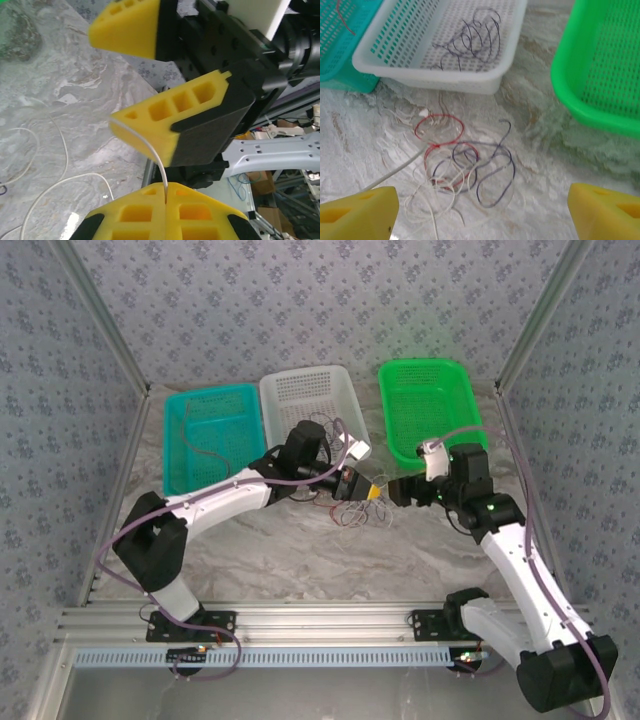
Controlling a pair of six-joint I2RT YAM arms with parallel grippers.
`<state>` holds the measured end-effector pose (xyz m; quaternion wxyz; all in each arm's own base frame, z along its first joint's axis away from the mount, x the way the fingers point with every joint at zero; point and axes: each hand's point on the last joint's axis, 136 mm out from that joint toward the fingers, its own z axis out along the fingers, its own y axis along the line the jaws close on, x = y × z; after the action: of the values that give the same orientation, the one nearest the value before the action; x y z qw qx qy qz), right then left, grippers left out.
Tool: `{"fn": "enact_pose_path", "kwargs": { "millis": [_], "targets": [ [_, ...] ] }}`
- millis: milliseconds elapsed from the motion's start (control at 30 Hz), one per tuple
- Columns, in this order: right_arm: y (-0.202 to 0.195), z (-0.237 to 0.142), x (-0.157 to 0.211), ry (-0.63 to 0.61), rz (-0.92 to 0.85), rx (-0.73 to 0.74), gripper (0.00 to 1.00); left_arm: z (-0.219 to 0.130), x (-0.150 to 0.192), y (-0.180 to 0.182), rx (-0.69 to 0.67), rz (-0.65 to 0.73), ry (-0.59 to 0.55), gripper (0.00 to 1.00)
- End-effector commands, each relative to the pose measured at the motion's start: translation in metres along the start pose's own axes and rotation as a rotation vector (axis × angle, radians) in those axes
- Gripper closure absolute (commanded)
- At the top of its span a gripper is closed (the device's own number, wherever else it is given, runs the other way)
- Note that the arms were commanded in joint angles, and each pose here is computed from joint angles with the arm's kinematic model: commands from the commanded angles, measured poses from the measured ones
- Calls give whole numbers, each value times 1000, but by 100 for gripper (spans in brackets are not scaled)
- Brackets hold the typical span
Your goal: Untangle the cables
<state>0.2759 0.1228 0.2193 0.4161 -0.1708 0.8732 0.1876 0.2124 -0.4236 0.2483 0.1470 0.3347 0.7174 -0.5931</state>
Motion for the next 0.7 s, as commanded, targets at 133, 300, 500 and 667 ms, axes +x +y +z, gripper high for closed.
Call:
{"fn": "enact_pose_path", "kwargs": {
  "millis": [133, 300, 500, 667],
  "targets": [
    [17, 10, -33, -173, -223, -8, 10, -4, -12, -25, 117, 5, -14, 100],
    [26, 8, -31, -211, -316, -24, 10, -15, -21, -28, 144, -12, -62, 100],
    [-18, 0, -9, -75, -216, 187, 9, -33, -25, -5, 33, -48, -122, 100],
    [-19, -5, 0, -20, -93, 136, 9, -40, -40, 16, -41, -98, -205, 99]
  ]
}}
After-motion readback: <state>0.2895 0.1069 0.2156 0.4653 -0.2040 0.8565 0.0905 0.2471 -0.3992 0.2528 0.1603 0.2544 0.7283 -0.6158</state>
